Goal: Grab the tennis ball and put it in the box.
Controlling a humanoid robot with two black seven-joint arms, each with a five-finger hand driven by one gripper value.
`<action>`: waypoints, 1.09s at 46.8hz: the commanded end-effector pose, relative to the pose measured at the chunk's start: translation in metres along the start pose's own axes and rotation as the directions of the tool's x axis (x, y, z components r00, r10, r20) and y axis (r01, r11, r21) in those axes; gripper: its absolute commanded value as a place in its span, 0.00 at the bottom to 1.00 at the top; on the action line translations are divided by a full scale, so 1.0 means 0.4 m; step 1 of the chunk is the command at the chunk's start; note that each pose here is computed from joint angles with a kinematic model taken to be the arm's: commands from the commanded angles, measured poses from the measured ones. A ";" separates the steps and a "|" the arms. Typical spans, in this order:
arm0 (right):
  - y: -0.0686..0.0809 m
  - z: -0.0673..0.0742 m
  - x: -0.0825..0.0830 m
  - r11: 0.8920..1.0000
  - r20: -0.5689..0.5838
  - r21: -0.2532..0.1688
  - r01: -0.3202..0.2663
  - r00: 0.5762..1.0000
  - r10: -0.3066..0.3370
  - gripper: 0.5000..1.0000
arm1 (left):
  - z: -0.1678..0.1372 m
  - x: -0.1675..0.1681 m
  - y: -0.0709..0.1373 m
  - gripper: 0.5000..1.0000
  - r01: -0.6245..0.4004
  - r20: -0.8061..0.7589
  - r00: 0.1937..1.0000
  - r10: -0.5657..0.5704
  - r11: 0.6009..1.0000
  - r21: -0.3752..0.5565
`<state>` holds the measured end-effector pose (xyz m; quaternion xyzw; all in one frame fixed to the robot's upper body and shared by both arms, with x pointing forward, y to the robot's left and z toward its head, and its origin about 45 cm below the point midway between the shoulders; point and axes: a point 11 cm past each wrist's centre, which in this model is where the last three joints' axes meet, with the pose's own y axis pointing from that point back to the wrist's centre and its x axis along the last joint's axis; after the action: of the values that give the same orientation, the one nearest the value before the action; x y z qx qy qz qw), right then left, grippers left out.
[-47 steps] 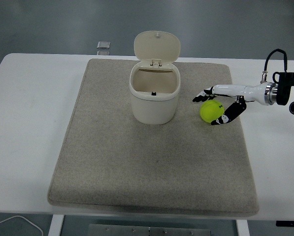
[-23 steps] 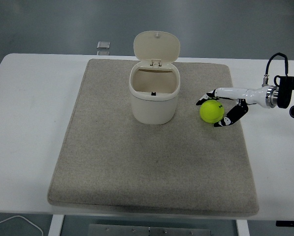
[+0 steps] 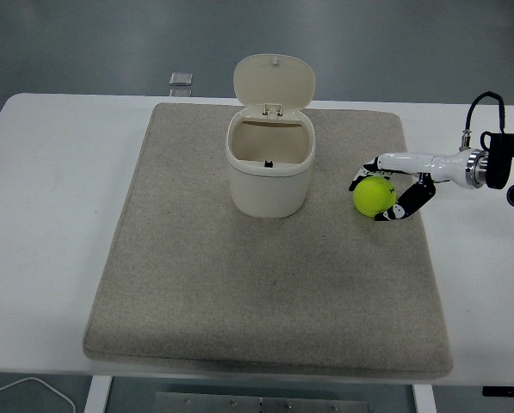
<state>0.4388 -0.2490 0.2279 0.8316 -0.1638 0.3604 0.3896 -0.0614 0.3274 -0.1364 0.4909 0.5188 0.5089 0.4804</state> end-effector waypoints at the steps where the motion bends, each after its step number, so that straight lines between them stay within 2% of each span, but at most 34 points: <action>1: -0.001 -0.003 0.002 1.000 -0.001 0.004 -0.001 1.000 0.001 0.06 | 0.000 -0.001 0.000 0.99 0.001 0.000 1.000 -0.001 1.000 0.000; 4: 0.000 -0.005 0.007 1.000 -0.002 0.006 -0.006 1.000 0.006 0.00 | 0.000 -0.001 0.000 0.99 0.001 0.000 1.000 -0.001 1.000 0.000; 18: 0.011 -0.017 0.038 0.999 0.012 0.021 -0.039 0.999 0.039 0.00 | 0.000 0.000 0.000 0.99 -0.001 0.000 1.000 0.001 1.000 0.000; 21: 0.024 -0.027 0.069 0.998 0.013 0.030 -0.061 0.998 0.060 0.00 | 0.000 -0.001 0.000 0.99 0.001 0.000 1.000 -0.001 1.000 0.000; 24: 0.059 -0.017 0.098 0.995 0.036 0.026 -0.095 0.995 0.094 0.00 | 0.000 0.000 0.000 0.99 -0.001 0.000 1.000 0.001 1.000 0.000; 26: 0.078 -0.017 0.107 0.995 0.053 0.030 -0.096 0.994 0.095 0.00 | 0.000 0.000 0.000 0.99 -0.001 0.000 1.000 0.001 1.000 0.000; 33: 0.136 -0.059 0.166 0.990 0.093 0.092 -0.106 0.991 0.098 0.00 | 0.000 0.000 0.000 0.99 -0.001 0.000 1.000 0.001 1.000 0.000; 40: 0.162 -0.119 0.219 0.977 0.109 0.169 -0.126 0.988 0.109 0.00 | 0.000 0.000 0.000 0.99 -0.001 0.000 1.000 0.001 1.000 0.000; 45: 0.152 -0.157 0.250 0.966 0.126 0.211 -0.149 0.984 0.125 0.00 | 0.000 0.000 0.000 0.99 -0.001 0.000 1.000 0.001 1.000 0.000; 51: 0.109 -0.211 0.253 0.952 0.142 0.270 -0.144 0.984 0.109 0.00 | 0.000 0.000 0.000 0.99 -0.001 0.000 1.000 0.001 1.000 0.000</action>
<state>0.4444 -0.2253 0.3624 0.8811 -0.1951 0.3537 0.2459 -0.0614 0.3275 -0.1364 0.4911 0.5187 0.5090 0.4802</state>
